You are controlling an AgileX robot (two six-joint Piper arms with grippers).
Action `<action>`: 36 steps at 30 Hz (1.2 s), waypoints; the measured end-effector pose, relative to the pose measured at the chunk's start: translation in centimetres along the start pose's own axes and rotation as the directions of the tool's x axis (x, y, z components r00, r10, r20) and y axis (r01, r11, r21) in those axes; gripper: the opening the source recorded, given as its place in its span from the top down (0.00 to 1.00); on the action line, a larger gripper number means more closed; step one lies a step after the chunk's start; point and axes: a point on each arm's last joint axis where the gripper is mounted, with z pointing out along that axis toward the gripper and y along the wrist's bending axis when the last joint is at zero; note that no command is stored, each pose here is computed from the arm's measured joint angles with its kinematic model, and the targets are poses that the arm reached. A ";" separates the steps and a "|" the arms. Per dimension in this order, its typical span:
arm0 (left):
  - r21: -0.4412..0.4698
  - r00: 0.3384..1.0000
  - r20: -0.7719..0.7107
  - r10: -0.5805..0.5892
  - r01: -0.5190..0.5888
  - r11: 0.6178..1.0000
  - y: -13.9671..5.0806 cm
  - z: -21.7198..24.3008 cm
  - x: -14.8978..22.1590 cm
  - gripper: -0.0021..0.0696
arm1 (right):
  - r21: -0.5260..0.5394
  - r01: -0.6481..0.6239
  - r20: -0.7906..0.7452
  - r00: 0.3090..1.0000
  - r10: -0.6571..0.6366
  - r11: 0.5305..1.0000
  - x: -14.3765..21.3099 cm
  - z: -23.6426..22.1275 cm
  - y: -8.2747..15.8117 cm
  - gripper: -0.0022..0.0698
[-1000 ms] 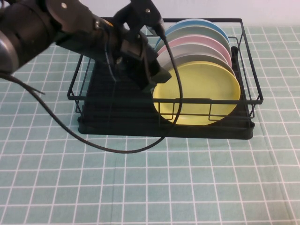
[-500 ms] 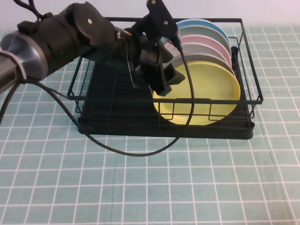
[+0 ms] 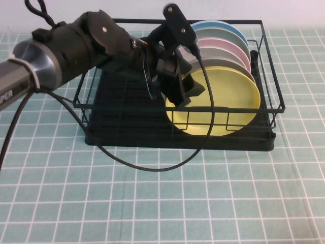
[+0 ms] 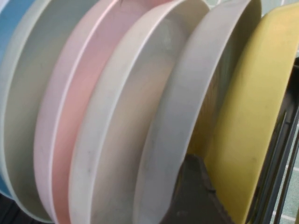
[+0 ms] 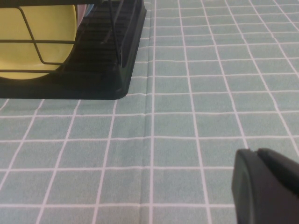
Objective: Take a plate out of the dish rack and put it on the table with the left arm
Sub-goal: Grasp the plate from the shelf, then place the plate from the table
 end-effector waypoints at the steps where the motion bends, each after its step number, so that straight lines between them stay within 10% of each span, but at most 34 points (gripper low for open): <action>1: 0.002 1.000 0.001 0.001 -0.001 1.000 0.0 0.1 0.0 0.38 | 0.000 0.000 0.000 1.000 0.000 1.000 0.0 0.0 0.0 1.00; 7: 0.010 1.000 0.006 -0.027 0.027 1.000 0.0 1.4 0.6 0.44 | 0.000 0.000 0.000 1.000 0.000 1.000 0.0 0.0 0.0 1.00; 13: -0.031 1.000 0.009 -0.020 0.020 0.999 0.4 1.9 0.8 0.85 | 0.000 0.000 0.000 1.000 0.000 1.000 0.0 0.0 0.0 1.00; 25: -0.120 0.992 0.075 0.102 -0.092 0.988 1.4 -4.9 -4.4 0.87 | 0.000 0.000 0.000 1.000 0.000 1.000 0.0 0.0 0.0 1.00; 36: 0.028 0.949 -0.031 -0.314 0.314 0.949 -1.5 -15.1 -5.6 0.87 | 0.000 0.000 0.000 1.000 0.000 1.000 0.0 0.0 0.0 1.00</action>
